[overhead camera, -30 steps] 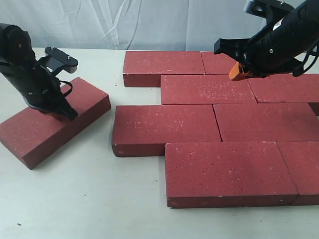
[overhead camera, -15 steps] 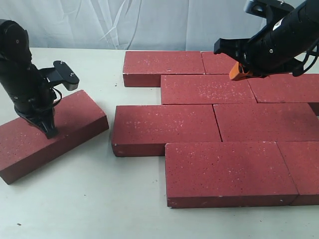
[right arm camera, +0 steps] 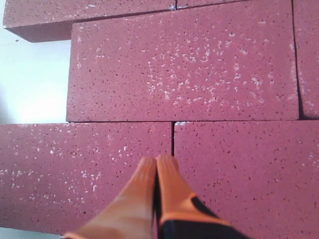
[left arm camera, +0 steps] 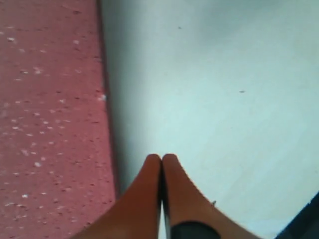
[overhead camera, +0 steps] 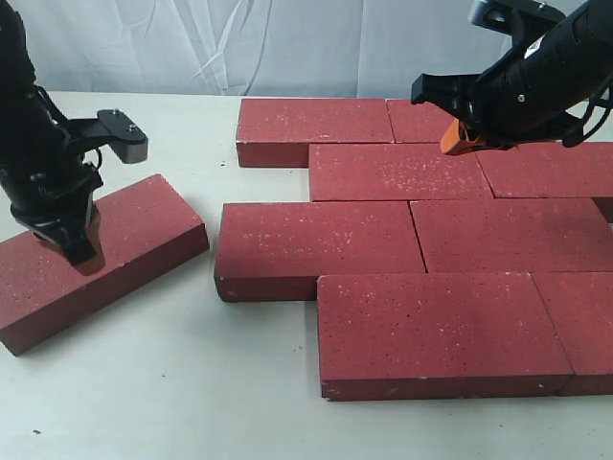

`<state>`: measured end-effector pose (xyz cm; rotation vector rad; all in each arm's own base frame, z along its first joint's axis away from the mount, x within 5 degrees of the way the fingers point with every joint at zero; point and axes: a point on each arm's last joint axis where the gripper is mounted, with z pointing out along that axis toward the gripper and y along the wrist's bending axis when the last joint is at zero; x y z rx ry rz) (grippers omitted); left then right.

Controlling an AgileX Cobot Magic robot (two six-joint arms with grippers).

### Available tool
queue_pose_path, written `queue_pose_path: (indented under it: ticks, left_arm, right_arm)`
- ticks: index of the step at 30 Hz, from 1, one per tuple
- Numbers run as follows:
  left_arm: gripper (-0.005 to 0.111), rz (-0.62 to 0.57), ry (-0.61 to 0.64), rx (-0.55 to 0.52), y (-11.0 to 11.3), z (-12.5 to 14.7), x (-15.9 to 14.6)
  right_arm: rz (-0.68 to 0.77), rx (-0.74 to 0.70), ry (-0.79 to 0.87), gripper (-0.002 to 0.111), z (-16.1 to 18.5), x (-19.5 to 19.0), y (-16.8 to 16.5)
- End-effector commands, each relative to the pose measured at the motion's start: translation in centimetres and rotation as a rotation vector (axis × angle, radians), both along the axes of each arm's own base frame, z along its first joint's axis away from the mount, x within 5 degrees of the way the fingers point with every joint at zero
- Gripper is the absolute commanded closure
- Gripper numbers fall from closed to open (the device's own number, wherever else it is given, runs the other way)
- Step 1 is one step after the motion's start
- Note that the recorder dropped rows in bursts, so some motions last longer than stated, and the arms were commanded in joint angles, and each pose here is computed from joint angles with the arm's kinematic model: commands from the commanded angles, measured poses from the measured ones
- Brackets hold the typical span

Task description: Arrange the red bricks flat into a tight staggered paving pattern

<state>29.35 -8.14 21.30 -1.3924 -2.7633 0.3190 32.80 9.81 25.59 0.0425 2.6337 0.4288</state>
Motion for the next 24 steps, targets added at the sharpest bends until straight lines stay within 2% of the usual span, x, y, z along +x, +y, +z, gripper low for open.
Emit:
queue_pose_path:
  ticks: [1, 12, 24]
  left_arm:
    - [0.107, -0.07, 0.099, -0.006, -0.1, -1.6, -1.5]
    - [0.107, -0.124, 0.076, 0.118, 1.6, -4.4, -2.7]
    - [0.107, 0.013, -0.014, 0.123, 5.0, -5.1, -1.6]
  right_arm:
    - [-0.001, 0.001, -0.014, 0.109, 0.5, 0.0, -0.2]
    - [-0.001, 0.003, -0.012, 0.109, 0.5, 0.0, -0.2]
    - [-0.002, 0.006, -0.009, 0.109, 0.5, 0.0, -0.1]
